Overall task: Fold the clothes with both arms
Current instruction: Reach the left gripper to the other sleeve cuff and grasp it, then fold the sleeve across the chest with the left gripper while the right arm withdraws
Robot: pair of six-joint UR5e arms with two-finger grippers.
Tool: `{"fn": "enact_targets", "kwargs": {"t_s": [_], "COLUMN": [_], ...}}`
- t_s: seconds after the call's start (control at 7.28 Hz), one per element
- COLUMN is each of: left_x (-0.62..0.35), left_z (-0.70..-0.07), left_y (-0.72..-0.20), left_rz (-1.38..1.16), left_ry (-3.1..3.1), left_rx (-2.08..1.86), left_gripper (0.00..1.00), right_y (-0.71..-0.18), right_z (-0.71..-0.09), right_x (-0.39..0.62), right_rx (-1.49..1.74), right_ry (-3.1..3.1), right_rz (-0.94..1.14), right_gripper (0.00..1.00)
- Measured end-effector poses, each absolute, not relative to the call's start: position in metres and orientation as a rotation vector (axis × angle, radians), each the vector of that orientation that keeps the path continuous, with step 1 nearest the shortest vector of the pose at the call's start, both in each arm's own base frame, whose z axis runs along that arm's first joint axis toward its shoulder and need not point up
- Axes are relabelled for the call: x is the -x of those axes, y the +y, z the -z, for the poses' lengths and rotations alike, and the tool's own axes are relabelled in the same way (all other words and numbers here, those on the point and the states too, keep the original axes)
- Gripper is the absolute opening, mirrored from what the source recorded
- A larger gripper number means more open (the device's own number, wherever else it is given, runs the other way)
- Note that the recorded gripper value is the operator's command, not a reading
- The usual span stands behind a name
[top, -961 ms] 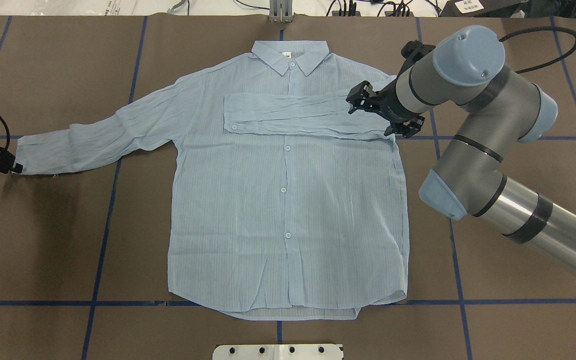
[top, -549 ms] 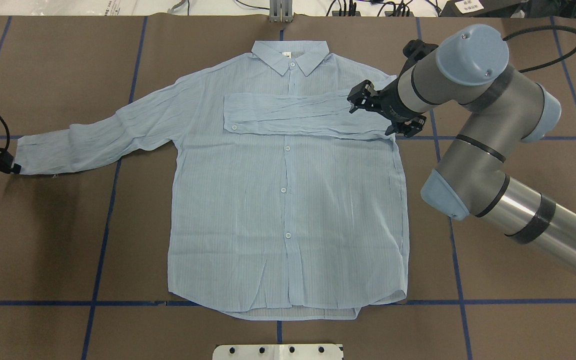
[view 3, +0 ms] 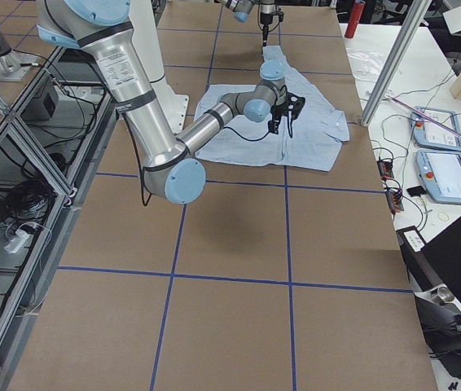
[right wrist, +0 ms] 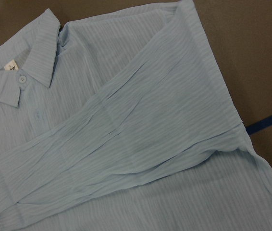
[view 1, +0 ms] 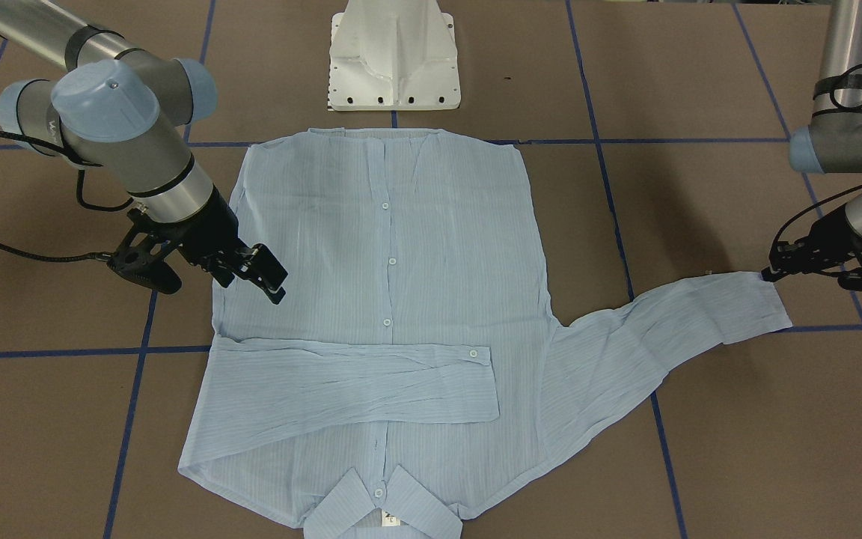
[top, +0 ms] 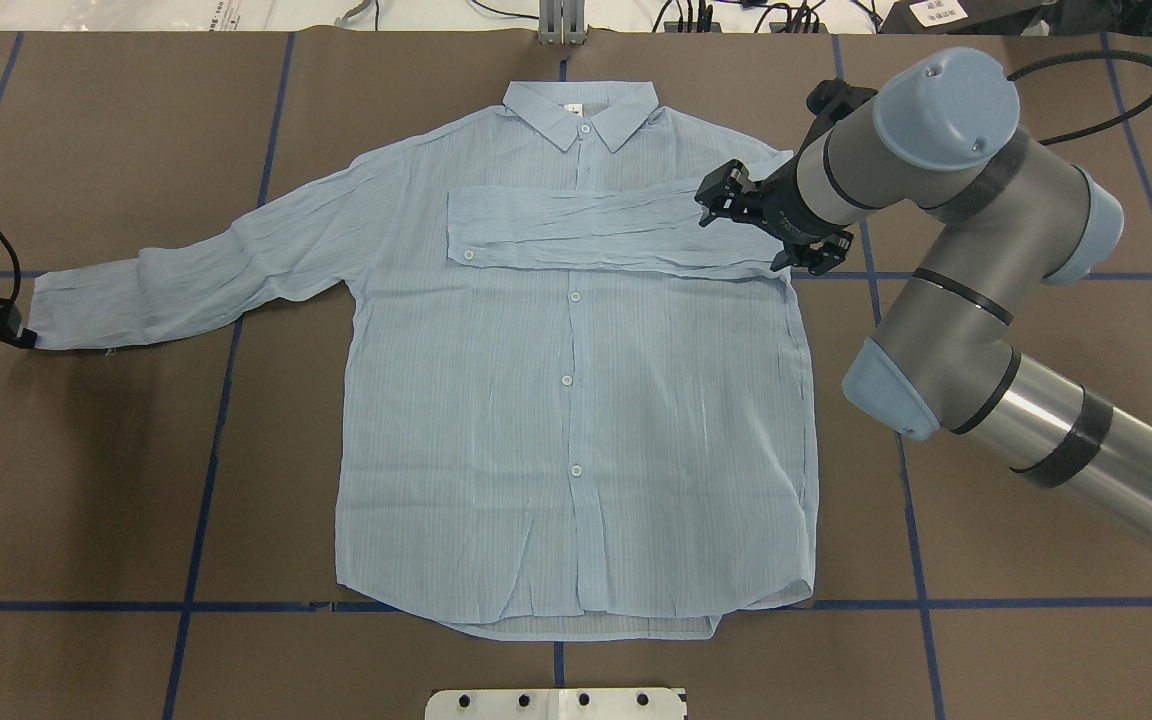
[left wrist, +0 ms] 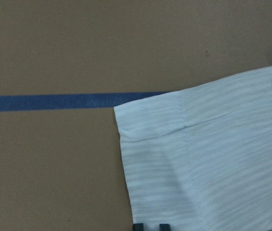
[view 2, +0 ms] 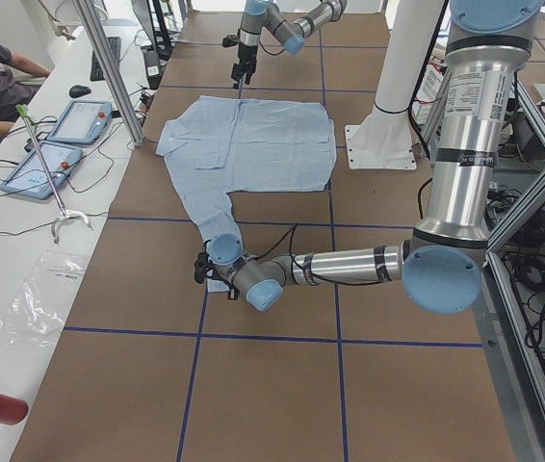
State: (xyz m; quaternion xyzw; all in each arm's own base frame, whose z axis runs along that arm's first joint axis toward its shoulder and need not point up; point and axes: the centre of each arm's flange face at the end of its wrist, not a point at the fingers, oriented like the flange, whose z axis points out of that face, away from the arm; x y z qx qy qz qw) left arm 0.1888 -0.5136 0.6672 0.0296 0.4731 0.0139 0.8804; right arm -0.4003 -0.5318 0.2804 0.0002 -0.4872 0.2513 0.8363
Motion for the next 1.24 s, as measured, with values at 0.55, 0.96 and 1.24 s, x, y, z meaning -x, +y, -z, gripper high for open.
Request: {"fn": "enact_targets", "kwargs": {"t_s": [0.55, 0.96, 1.24], "left_x": [-0.189, -0.190, -0.197], "left_z": [-0.659, -0.651, -0.610], "left_y": [-0.515, -0.516, -0.527], "left_rz": [-0.031, -0.038, -0.004], "left_ry": [0.991, 1.004, 1.042], "left_rx": [-0.073, -0.077, -0.091], "left_gripper": [0.00, 0.00, 0.00], "right_y": [-0.532, -0.532, -0.532], "right_z": [-0.281, -0.281, -0.282], "right_x": [0.401, 0.401, 0.396], "right_rx": [0.002, 0.002, 0.001], "right_ry": [-1.029, -1.030, -1.032], "right_rz": [-0.532, -0.532, -0.535], "right_gripper": [0.99, 0.99, 0.99]}}
